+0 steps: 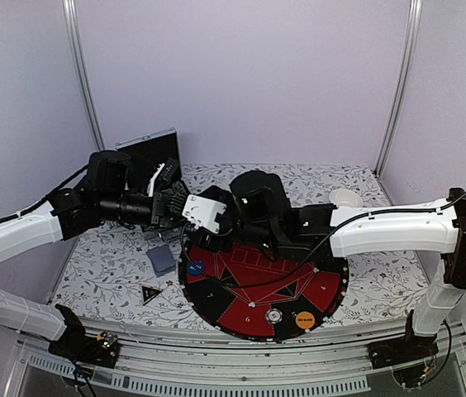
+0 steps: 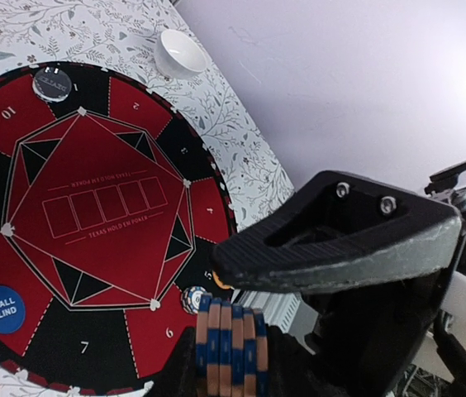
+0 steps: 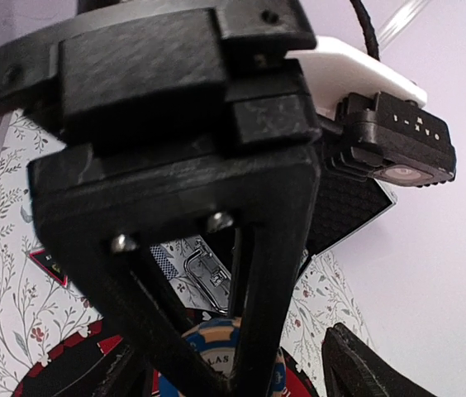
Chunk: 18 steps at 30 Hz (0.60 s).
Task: Distribute texas hold em gaming equipment
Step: Pass from the left arm to the right
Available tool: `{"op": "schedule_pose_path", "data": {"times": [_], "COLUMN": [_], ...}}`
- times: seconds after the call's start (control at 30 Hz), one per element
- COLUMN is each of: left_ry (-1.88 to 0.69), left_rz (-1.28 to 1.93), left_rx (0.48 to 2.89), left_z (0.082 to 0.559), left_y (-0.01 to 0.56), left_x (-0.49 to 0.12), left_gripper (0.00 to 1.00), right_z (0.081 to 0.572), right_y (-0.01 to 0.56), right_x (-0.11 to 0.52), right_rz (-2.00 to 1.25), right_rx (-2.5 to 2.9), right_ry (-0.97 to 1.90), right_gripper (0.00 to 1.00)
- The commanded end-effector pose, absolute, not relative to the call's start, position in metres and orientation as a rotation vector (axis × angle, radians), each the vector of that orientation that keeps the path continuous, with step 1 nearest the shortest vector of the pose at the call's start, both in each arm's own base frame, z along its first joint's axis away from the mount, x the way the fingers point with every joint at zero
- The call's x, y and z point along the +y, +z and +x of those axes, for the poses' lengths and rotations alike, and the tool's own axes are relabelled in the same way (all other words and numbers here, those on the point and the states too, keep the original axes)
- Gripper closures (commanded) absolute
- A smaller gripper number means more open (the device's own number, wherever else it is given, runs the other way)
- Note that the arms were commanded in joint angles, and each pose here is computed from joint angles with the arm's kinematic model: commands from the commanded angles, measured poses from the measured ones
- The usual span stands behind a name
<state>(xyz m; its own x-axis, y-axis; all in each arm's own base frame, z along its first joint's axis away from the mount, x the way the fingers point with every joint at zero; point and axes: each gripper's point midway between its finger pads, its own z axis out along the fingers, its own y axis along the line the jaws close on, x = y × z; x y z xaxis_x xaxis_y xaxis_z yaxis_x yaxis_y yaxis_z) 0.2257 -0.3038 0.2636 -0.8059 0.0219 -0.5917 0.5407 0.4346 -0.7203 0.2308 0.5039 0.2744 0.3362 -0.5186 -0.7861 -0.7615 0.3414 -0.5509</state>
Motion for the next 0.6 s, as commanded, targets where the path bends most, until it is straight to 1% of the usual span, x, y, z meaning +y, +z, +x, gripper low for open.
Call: {"op": "schedule_pose_path", "data": {"times": [0.0, 0.23, 0.4, 0.53, 0.57], "left_ry": [-1.421, -1.440, -1.455, -1.458, -1.459], "left_rz": [0.593, 0.605, 0.614, 0.614, 0.615], "left_rx": [2.149, 2.159, 2.149, 2.151, 2.152], "left_z": [0.210, 0.205, 0.203, 0.203, 0.203], "left_y": [0.280, 0.277, 0.280, 0.280, 0.279], "left_x": [-0.312, -0.312, -0.312, -0.312, -0.312], "left_gripper": [1.00, 1.00, 1.00, 1.00, 1.00], "right_z": [0.212, 0.198, 0.203, 0.210, 0.213], "right_y": [0.302, 0.303, 0.298, 0.293, 0.291], "right_x": [0.494, 0.501, 0.503, 0.504, 0.504], "right_rz": [-1.384, -1.473, -1.487, -1.485, -1.486], "right_rx": [1.103, 0.959, 0.949, 0.966, 0.973], "right_ry": [0.220, 0.208, 0.162, 0.116, 0.103], "right_gripper": [0.26, 0.25, 0.29, 0.37, 0.38]}}
